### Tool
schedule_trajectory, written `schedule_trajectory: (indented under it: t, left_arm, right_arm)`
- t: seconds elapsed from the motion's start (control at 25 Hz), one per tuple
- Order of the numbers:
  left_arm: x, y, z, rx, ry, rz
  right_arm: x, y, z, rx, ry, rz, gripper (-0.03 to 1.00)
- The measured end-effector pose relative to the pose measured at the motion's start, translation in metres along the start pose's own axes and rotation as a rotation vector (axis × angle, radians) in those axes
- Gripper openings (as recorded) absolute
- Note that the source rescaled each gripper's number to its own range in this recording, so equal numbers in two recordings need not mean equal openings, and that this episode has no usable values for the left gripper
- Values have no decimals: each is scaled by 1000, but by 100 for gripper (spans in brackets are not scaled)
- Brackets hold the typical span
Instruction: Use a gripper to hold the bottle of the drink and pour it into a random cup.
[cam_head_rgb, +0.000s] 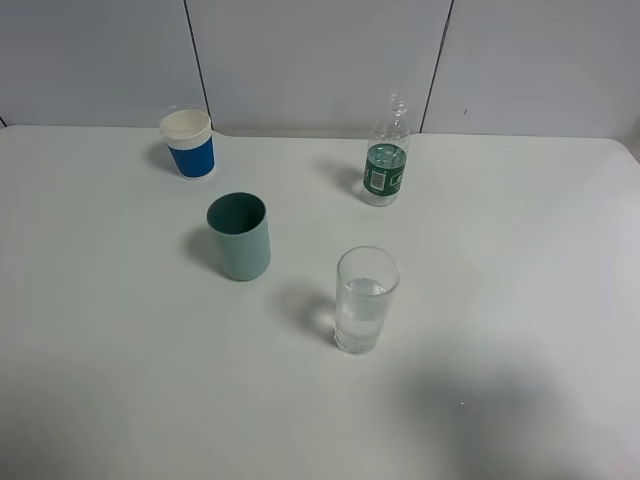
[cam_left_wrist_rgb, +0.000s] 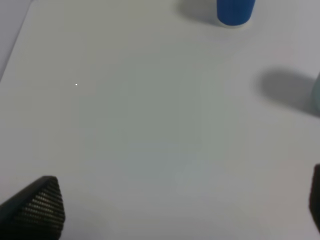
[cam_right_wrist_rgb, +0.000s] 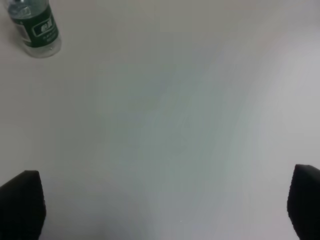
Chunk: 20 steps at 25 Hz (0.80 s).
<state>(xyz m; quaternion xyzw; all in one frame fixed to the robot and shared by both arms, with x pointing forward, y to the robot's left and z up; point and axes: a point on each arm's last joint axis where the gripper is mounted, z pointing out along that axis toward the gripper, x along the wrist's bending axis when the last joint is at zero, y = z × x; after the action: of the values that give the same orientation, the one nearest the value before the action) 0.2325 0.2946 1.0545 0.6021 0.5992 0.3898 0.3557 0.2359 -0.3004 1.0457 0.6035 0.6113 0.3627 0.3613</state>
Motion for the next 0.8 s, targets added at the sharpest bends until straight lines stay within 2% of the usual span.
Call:
schedule_trajectory:
  t: [0.2,0.8]
  left_arm:
    - [0,0,0,0,0,0]
    - [0,0,0,0,0,0]
  right_arm:
    - [0,0,0,0,-56,30,100]
    - [0,0,0,0,-58,31,100]
